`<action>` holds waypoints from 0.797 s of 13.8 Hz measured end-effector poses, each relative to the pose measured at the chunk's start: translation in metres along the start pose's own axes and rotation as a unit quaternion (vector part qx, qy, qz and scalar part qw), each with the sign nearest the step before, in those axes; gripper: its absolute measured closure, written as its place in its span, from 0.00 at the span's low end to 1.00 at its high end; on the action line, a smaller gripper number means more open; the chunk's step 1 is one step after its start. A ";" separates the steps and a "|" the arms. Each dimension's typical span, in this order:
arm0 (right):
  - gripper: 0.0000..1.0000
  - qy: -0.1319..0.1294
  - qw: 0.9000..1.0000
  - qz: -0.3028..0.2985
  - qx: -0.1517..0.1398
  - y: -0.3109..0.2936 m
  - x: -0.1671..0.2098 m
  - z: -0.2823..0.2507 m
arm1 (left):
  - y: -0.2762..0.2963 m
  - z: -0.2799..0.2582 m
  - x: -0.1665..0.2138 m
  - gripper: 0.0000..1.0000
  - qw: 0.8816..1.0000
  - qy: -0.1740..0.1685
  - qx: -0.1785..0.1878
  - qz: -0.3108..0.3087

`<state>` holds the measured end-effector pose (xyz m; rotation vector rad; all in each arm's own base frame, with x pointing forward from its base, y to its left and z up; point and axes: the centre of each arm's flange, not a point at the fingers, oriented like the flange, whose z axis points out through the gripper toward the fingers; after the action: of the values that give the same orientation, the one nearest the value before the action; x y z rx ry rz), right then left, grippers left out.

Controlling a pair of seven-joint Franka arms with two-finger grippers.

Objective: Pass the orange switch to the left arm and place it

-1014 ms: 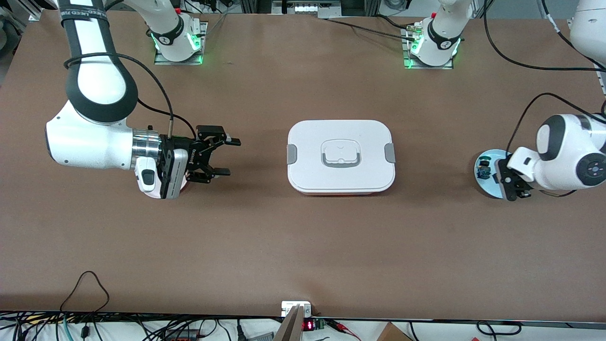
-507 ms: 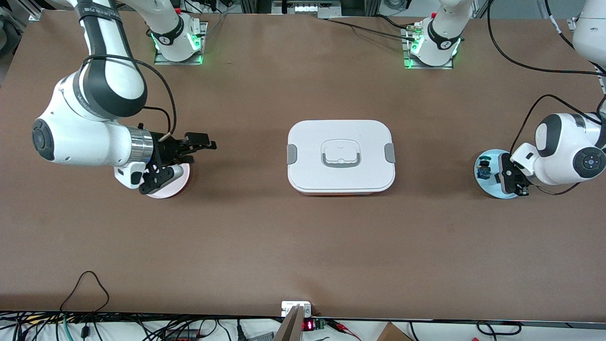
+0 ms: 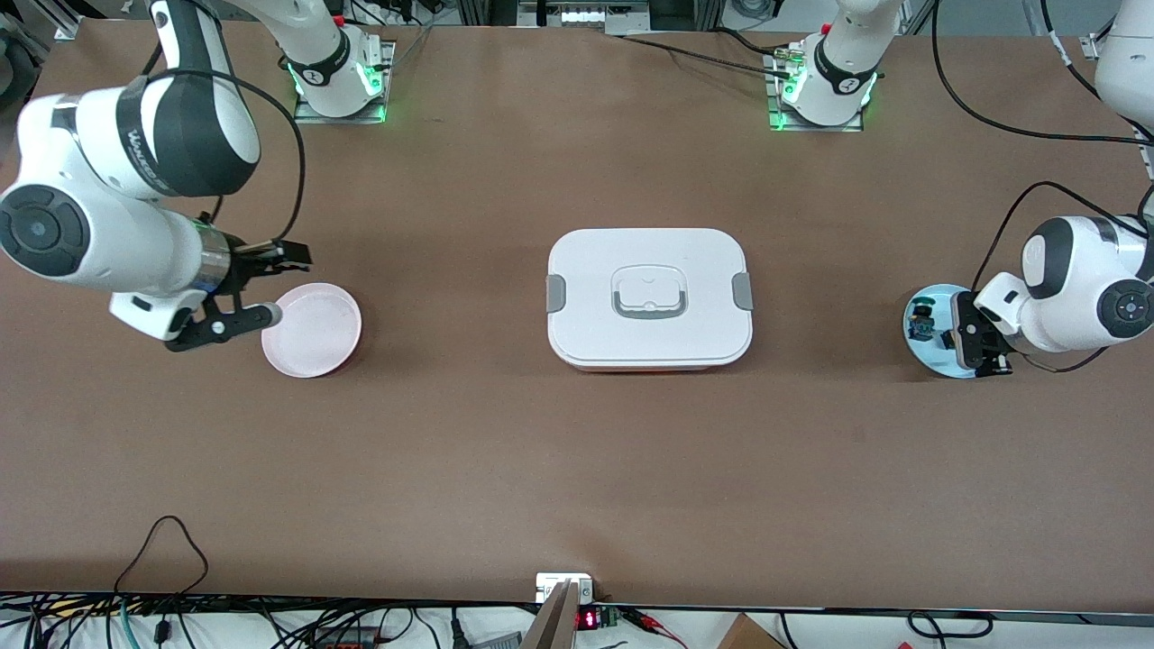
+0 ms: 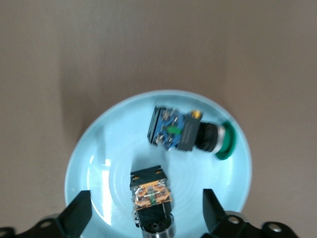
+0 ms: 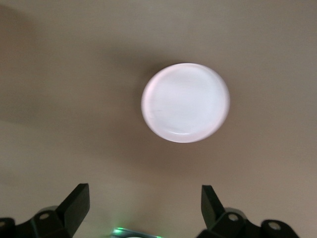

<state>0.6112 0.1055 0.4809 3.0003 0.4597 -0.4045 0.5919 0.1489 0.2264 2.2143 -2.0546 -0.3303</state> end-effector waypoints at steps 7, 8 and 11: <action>0.00 0.083 0.986 0.144 0.025 0.106 -0.030 -0.053 | 0.042 -0.214 0.108 0.00 0.962 -0.073 -0.077 -0.250; 0.00 0.091 0.983 0.154 0.032 0.120 -0.037 -0.059 | 0.051 -0.241 0.124 0.00 0.951 -0.078 -0.071 -0.290; 0.00 0.097 0.982 0.160 0.042 0.131 -0.054 -0.072 | 0.072 -0.296 0.152 0.00 0.915 -0.079 -0.045 -0.394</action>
<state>0.6192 -0.0258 0.5697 3.1303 -0.0335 -0.1083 0.5987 -0.0292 0.5166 2.9224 -1.0484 -0.6597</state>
